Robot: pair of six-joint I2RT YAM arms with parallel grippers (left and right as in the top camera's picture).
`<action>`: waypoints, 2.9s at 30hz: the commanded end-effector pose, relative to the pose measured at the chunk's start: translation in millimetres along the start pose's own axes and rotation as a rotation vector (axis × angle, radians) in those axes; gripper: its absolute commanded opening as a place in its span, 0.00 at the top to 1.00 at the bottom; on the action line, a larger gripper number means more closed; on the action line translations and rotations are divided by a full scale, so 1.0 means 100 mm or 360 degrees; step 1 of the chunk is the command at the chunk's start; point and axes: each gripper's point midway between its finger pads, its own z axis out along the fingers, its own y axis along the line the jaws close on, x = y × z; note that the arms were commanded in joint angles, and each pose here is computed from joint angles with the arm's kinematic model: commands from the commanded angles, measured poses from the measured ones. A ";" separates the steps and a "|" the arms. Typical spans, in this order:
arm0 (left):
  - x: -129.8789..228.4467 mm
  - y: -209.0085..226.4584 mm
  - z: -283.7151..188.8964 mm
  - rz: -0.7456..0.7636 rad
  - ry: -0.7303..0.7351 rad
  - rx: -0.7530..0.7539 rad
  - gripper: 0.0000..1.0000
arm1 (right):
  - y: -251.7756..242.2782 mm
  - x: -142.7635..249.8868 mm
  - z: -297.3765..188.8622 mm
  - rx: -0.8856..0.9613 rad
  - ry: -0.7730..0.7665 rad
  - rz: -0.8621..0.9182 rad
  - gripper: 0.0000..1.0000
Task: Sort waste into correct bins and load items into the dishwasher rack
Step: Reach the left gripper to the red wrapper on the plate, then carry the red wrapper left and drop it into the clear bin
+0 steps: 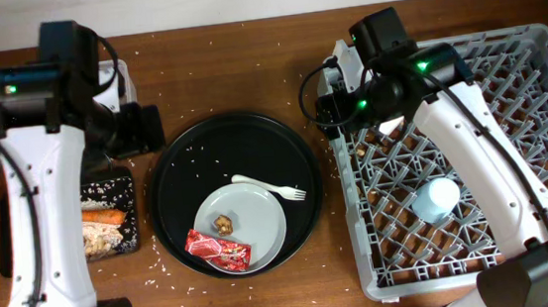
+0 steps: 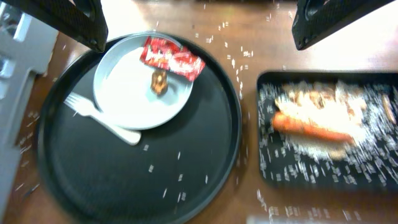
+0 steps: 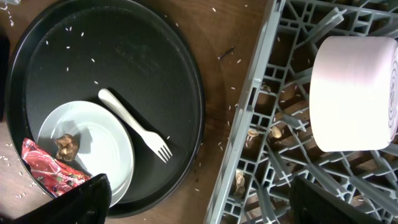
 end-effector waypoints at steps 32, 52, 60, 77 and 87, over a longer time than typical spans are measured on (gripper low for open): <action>1.46 -0.17 2.00 0.0198 0.0564 0.0001 0.30 | 0.01 -0.02 -0.01 0.0012 -0.0006 -0.0001 0.09; 1.41 -0.13 2.18 0.0154 0.0460 -0.0034 0.70 | -0.02 -0.04 -0.01 0.0040 -0.0019 -0.0002 0.09; 1.59 -0.03 2.28 0.0156 0.0521 -0.0079 0.70 | -0.02 -0.04 -0.01 0.0041 -0.0019 -0.0003 0.09; 1.28 -0.16 2.00 0.0156 0.0452 -0.0045 0.98 | -0.02 -0.04 -0.01 0.0040 -0.0018 -0.0002 0.09; 0.52 -0.67 1.15 0.0124 0.0188 0.0329 0.99 | -0.03 -0.01 -0.01 0.0042 -0.0001 0.0001 0.09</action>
